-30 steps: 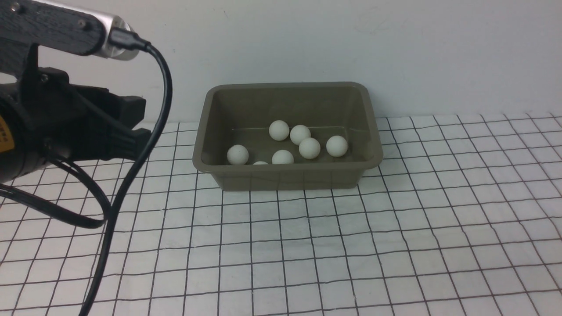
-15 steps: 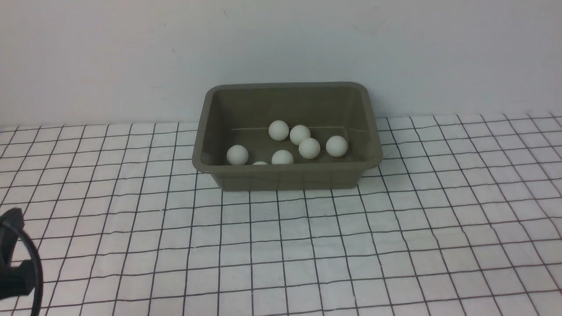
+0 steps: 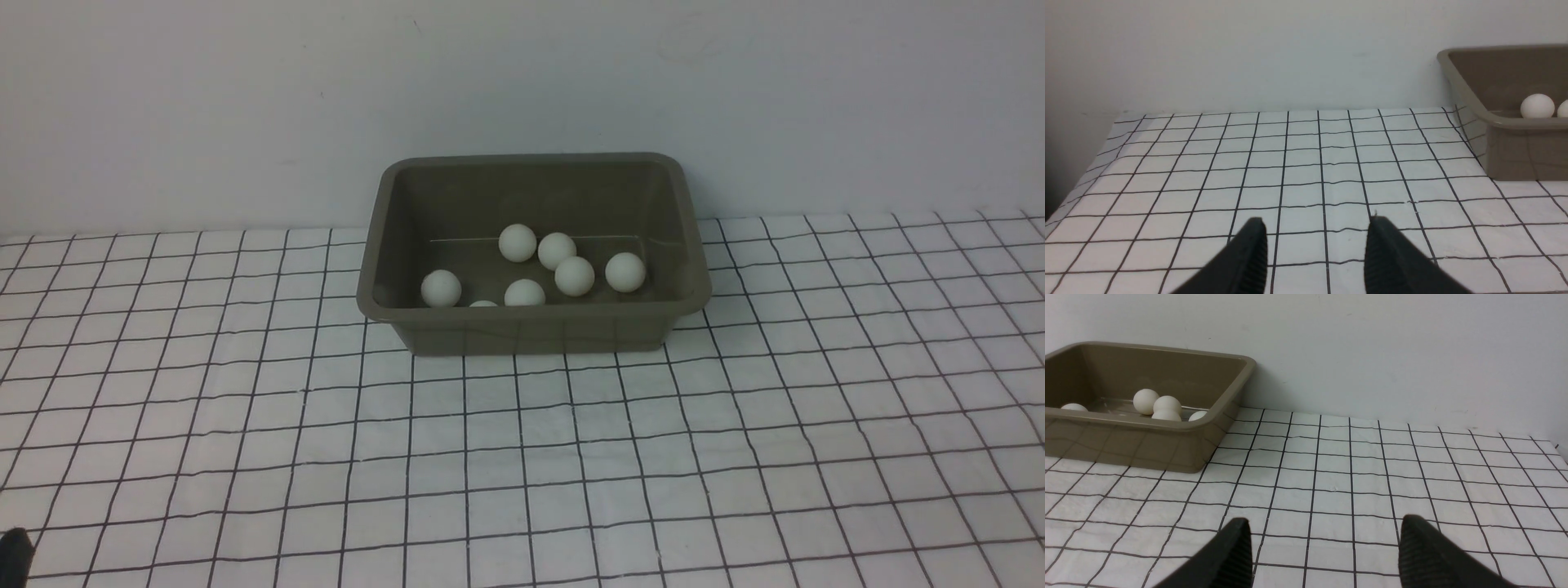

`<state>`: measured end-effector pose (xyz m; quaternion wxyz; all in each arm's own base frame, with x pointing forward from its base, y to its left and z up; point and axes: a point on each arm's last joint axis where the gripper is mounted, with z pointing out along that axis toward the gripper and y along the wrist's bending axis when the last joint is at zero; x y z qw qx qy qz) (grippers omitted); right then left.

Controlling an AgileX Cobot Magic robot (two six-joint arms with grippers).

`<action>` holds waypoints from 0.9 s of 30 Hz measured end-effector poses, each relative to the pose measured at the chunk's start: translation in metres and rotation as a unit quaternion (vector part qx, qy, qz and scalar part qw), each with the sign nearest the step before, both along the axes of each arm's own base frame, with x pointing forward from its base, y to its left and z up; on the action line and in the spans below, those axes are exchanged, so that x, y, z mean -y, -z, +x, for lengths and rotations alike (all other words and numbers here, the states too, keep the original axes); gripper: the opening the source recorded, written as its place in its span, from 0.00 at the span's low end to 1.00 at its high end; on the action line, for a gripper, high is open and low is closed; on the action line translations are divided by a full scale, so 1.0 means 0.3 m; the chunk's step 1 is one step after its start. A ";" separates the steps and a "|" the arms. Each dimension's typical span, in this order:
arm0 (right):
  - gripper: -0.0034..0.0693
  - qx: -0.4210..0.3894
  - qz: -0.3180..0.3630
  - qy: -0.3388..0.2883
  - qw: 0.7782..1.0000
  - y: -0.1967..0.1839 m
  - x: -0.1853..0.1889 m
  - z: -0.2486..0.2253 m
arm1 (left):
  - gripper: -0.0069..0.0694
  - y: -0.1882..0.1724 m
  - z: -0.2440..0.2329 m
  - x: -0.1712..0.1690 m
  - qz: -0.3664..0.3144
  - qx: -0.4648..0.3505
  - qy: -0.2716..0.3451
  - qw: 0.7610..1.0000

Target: Put the table tennis balls into the box on the white checkered tablecloth.

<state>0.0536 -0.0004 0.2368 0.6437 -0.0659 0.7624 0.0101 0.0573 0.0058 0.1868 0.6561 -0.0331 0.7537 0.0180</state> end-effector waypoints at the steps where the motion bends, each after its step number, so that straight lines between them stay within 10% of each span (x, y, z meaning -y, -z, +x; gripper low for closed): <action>1: 0.66 0.000 0.000 0.000 1.000 0.000 0.000 0.000 | 0.48 0.001 -0.001 0.000 0.000 0.001 0.000 1.000; 27: 0.66 -0.003 -0.003 0.002 1.000 0.002 0.002 0.000 | 0.48 0.056 -0.019 -0.015 -0.003 -0.086 -0.025 0.996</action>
